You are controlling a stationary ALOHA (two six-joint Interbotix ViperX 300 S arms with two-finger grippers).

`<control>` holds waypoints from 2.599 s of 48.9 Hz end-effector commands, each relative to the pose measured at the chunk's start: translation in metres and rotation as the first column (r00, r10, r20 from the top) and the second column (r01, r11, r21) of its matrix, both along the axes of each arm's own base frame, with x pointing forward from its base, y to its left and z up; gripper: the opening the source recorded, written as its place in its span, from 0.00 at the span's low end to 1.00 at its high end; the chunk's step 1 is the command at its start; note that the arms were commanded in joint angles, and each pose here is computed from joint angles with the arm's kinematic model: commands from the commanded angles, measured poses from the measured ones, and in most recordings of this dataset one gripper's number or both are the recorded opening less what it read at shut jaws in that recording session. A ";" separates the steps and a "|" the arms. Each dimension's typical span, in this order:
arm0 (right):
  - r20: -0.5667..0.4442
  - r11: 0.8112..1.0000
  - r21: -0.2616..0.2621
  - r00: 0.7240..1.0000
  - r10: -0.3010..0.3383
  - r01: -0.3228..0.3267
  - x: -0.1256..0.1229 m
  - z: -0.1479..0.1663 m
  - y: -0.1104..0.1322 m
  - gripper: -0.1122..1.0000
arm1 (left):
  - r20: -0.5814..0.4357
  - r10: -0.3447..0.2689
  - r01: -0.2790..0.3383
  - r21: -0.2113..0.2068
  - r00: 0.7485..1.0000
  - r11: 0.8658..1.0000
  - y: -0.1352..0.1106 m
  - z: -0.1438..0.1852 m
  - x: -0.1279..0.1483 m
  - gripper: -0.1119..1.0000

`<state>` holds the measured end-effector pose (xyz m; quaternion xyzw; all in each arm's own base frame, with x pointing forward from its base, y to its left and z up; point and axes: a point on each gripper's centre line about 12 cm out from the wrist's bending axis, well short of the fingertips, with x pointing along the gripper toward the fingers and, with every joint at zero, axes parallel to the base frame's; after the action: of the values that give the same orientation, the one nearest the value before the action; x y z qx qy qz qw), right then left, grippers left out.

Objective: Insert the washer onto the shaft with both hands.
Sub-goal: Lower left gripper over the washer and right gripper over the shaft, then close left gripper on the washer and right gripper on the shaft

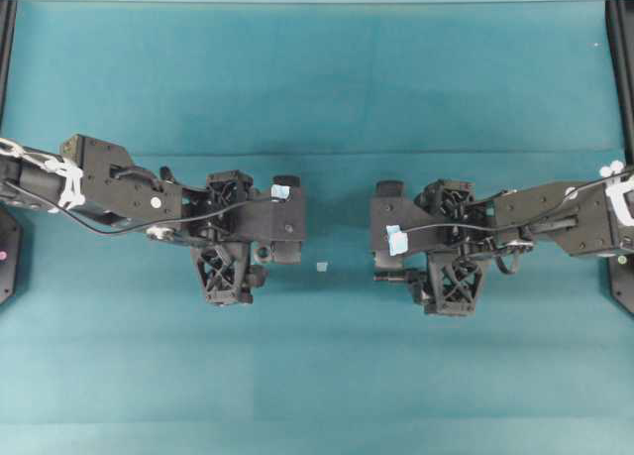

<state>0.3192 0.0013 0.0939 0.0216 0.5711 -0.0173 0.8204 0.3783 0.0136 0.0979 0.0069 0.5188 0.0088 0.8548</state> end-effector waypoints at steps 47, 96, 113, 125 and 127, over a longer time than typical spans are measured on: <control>0.015 0.999 0.006 0.999 0.045 -0.046 0.005 0.003 0.017 0.85 | 0.017 0.003 -0.003 0.000 1.000 1.000 0.001 0.004 0.003 0.84; -0.008 1.000 0.000 1.000 0.016 -0.016 0.001 0.000 0.004 0.20 | 0.033 -0.010 0.010 0.006 0.999 1.000 0.000 0.003 -0.004 0.43; -0.020 1.000 0.000 1.000 0.018 -0.018 0.000 -0.001 0.004 0.11 | 0.048 -0.017 0.016 0.011 0.999 1.000 0.001 0.006 -0.001 0.43; -0.020 1.000 -0.001 1.000 0.019 -0.019 0.000 -0.001 0.004 0.11 | 0.052 -0.035 0.033 0.021 0.998 0.999 0.000 0.007 0.000 0.43; -0.022 1.000 0.000 1.000 0.019 -0.019 0.000 -0.002 0.004 0.11 | 0.052 -0.035 0.033 0.021 0.998 0.999 0.000 0.007 0.000 0.43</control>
<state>0.3198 0.0091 0.0930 0.0193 0.5783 -0.0089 0.8156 0.3751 0.0133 0.0980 0.0216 0.5057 0.0000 0.8624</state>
